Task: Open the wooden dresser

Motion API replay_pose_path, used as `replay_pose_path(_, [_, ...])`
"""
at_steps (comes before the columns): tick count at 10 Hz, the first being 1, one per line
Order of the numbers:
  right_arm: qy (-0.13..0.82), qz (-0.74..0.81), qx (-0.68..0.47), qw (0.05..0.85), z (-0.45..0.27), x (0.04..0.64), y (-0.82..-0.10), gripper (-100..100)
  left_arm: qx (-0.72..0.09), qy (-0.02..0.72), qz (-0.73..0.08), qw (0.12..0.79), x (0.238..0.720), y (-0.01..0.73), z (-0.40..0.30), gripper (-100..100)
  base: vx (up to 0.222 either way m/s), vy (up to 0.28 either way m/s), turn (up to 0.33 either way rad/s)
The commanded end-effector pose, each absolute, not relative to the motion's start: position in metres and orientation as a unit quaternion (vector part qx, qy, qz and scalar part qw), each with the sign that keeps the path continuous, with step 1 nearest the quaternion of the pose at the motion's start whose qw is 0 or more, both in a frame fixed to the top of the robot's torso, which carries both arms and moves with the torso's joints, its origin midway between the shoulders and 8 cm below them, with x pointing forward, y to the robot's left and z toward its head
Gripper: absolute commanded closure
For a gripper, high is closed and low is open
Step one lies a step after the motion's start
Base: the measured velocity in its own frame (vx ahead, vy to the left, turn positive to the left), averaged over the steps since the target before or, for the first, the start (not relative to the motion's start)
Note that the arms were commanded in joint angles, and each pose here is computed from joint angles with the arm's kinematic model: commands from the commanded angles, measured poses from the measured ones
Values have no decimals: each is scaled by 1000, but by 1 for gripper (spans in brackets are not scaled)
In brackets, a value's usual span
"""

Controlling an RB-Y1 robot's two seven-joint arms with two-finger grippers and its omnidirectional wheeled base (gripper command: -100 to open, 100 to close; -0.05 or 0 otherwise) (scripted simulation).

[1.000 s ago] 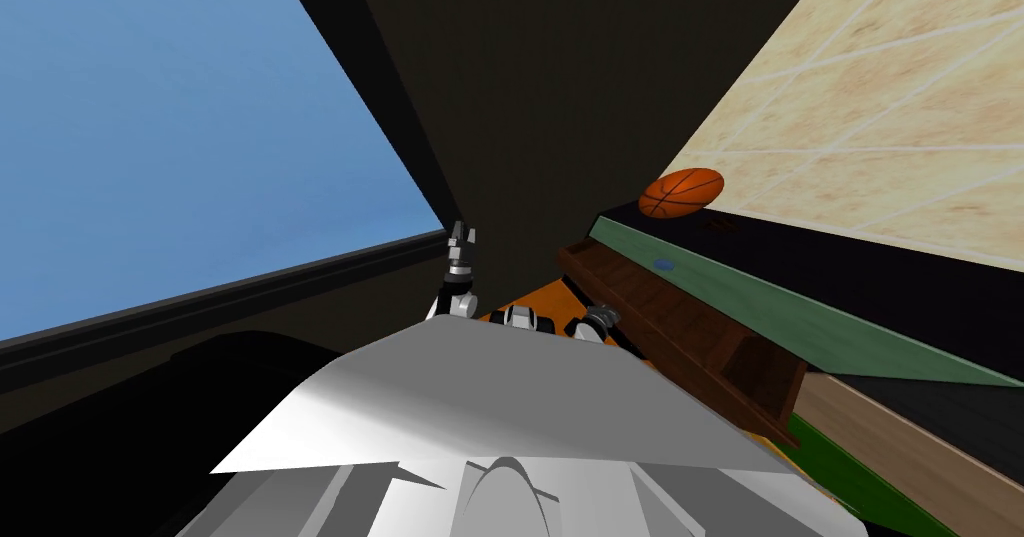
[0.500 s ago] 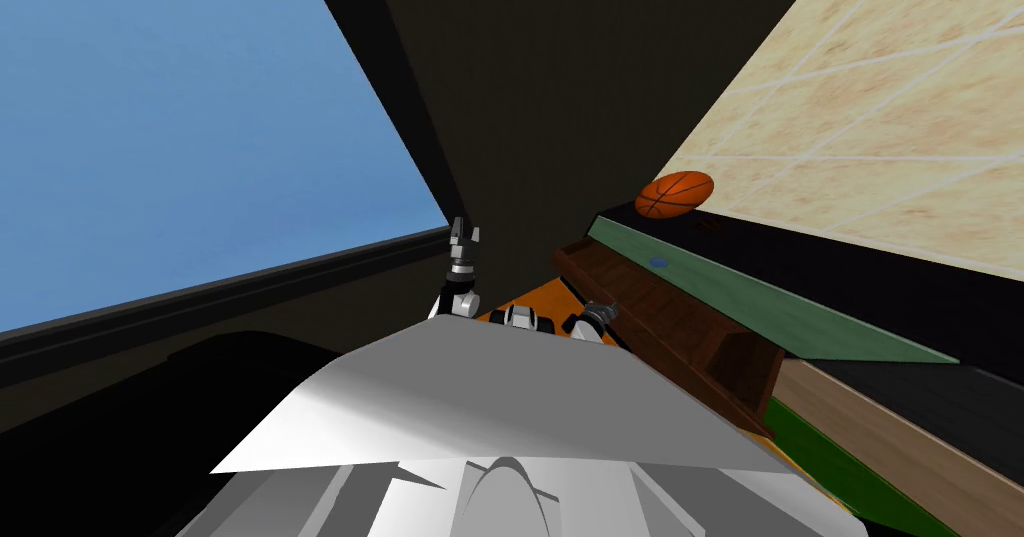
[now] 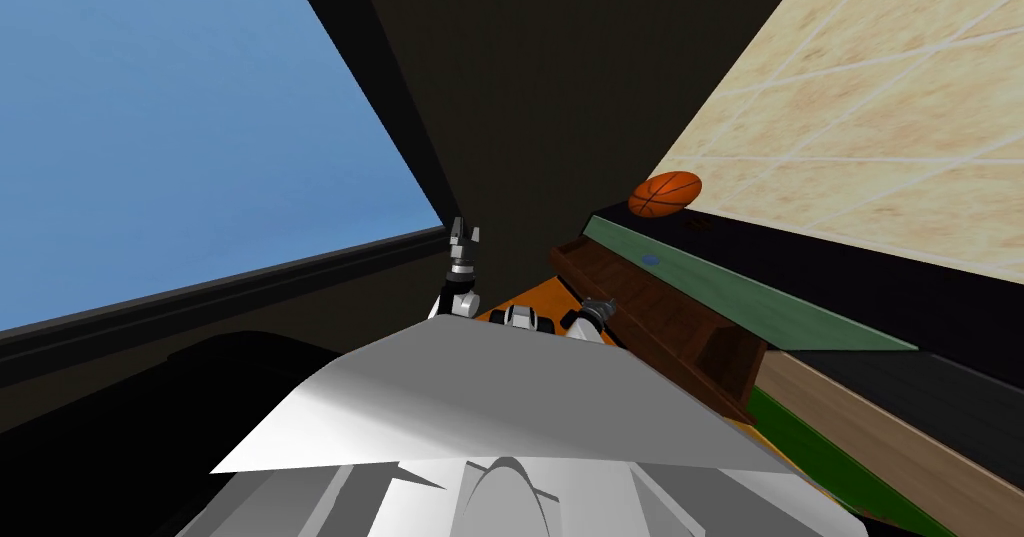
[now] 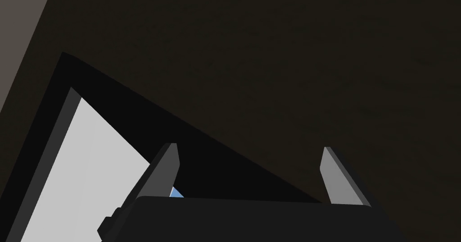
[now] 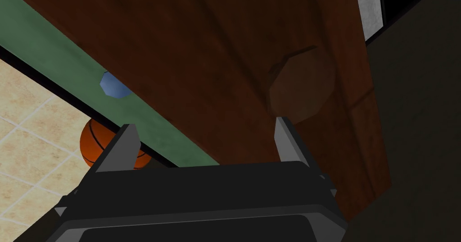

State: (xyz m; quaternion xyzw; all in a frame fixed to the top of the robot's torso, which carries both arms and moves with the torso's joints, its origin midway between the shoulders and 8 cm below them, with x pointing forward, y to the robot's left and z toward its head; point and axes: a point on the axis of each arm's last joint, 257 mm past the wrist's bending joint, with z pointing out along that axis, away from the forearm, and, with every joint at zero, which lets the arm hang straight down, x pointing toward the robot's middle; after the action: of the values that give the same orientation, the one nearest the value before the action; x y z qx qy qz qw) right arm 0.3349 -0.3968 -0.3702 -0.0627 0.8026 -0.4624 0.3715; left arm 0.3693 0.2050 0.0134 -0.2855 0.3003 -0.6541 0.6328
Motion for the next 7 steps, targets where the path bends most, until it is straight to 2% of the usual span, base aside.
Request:
replay_pose_path(1, [803, -461, -64, 372, -366, 336, -394, -100, -286, 300, -654, 633, 369, 205, 13, 0, -2, -15, -7])
replay_pose_path(2, [803, -462, -65, 372, -365, 336, -393, 0, -286, 300, -654, 633, 369, 205, 13, 0, 0, 0, 0])
replay_pose_path(7, [803, -461, -65, 372, -365, 336, -393, 0, -286, 300, -654, 633, 369, 205, 13, 0, 0, 0, 0])
